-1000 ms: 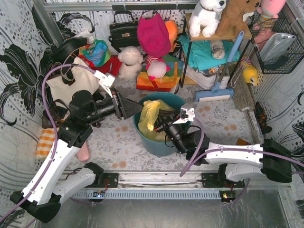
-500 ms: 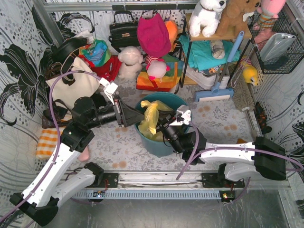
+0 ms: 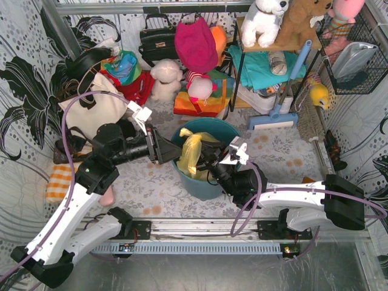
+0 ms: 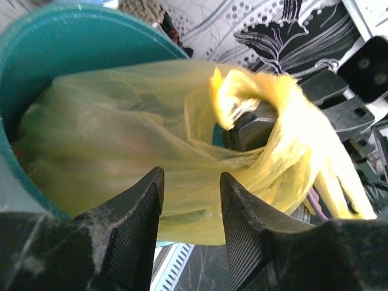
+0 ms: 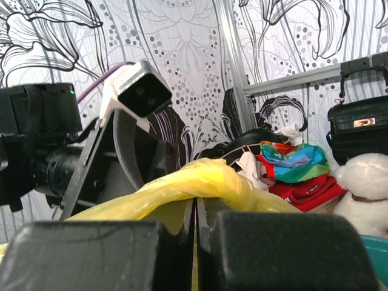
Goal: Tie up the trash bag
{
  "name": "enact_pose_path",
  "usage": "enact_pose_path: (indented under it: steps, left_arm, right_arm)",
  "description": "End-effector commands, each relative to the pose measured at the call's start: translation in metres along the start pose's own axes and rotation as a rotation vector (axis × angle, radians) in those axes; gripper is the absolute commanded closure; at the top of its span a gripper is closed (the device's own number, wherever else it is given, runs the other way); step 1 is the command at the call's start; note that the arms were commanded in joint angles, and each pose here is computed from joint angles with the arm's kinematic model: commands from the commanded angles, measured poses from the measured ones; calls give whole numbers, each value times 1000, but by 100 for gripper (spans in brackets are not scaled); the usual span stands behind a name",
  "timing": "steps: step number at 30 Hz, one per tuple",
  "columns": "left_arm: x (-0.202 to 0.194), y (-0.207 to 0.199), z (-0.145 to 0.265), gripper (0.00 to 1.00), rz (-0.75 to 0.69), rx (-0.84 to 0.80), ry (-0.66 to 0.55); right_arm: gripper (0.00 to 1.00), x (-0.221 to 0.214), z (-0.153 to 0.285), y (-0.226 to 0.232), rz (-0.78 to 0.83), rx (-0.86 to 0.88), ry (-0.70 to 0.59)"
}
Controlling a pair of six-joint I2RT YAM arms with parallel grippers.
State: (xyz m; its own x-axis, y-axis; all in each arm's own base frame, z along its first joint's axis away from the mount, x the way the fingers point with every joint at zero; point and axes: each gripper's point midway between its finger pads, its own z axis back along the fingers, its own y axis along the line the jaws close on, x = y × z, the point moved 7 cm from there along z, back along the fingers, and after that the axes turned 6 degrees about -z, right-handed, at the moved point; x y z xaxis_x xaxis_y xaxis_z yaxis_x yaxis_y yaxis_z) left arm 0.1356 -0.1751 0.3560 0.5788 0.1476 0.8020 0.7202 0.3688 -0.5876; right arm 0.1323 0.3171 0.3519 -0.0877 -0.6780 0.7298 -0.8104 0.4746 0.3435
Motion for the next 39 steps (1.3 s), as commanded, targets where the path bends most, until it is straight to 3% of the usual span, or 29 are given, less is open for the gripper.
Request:
enact_pose_path:
  steps: [1,6,13,30,39]
  left_arm:
    - [29,-16,15,49,-112,63,-119]
    - [50,-24,24,48,-136,131,-234]
    - [70,-34,21,47,-123,93,-314]
    - [58,-13,-15,48,19,0,-259]
    - [55,-13,-19,65,36,-43,-245]
  right_arm:
    - [100,15,0,6,-15,45,-60]
    - [100,12,3,4,-17,38,-43]
    - [100,12,5,4,-18,40,-35]
    - [100,13,5,4,-20,40,-37]
    - [100,14,6,3,-22,35,-37]
